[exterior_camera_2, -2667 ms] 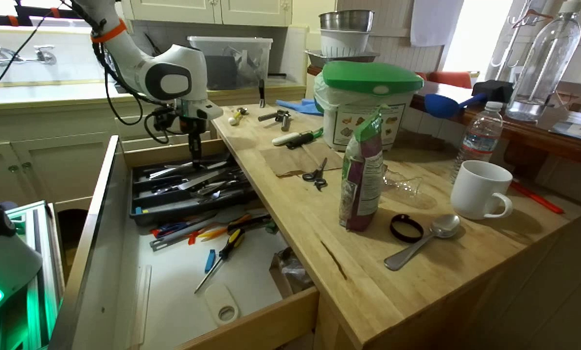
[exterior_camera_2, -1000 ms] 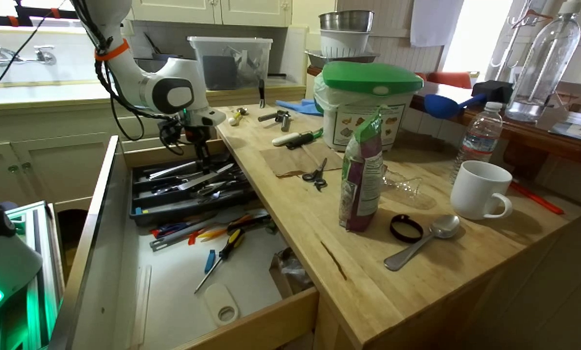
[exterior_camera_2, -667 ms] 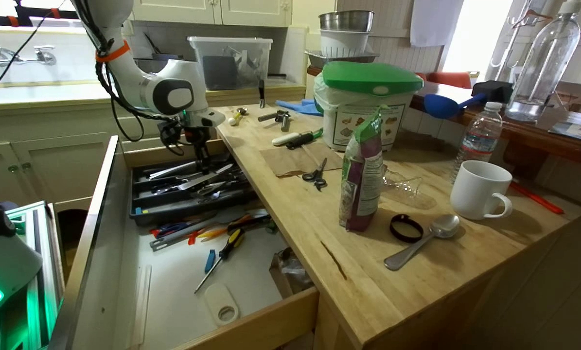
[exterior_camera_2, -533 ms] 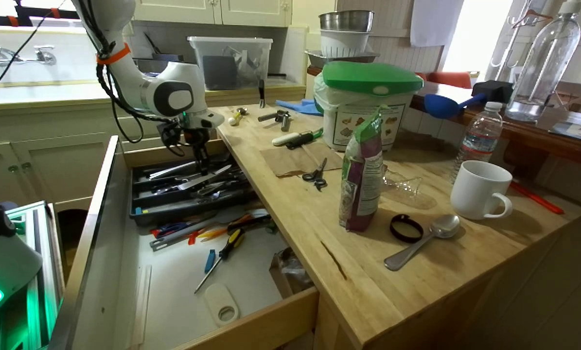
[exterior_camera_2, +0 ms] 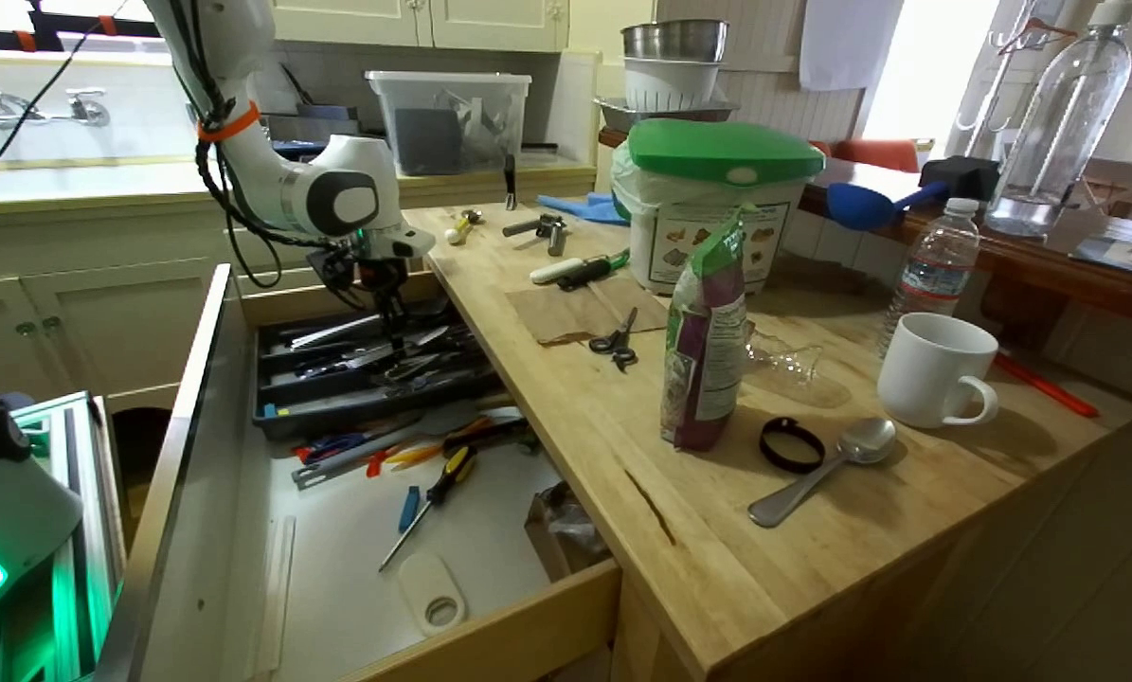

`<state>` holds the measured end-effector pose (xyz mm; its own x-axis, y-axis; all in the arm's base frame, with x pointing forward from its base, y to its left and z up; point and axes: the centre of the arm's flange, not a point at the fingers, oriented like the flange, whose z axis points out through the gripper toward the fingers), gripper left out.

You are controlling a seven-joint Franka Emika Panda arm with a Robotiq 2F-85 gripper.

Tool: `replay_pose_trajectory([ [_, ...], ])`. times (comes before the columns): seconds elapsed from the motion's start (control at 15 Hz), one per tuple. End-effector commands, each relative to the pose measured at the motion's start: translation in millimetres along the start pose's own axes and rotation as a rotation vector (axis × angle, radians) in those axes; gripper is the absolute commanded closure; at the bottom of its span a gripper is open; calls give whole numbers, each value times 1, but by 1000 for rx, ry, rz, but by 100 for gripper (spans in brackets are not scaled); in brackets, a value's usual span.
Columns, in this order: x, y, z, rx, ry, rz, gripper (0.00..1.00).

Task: Put the knife in the drawer

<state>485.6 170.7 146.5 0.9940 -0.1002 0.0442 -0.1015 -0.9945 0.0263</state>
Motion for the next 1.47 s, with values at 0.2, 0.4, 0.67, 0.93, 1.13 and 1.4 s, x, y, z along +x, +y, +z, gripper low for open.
replay_pose_trajectory([
  [0.2, 2, -11, -18, 30, 48, -24, 49],
  [0.4, 0, -7, -39, 41, 53, -15, 24],
  [0.67, -18, -12, -68, 121, -22, -20, 0],
  [0.93, -48, -18, -144, 157, -80, 2, 0],
  [1.13, -52, -8, -204, 123, -83, 2, 0],
  [1.4, -70, 16, -296, 39, -91, 109, 0],
])
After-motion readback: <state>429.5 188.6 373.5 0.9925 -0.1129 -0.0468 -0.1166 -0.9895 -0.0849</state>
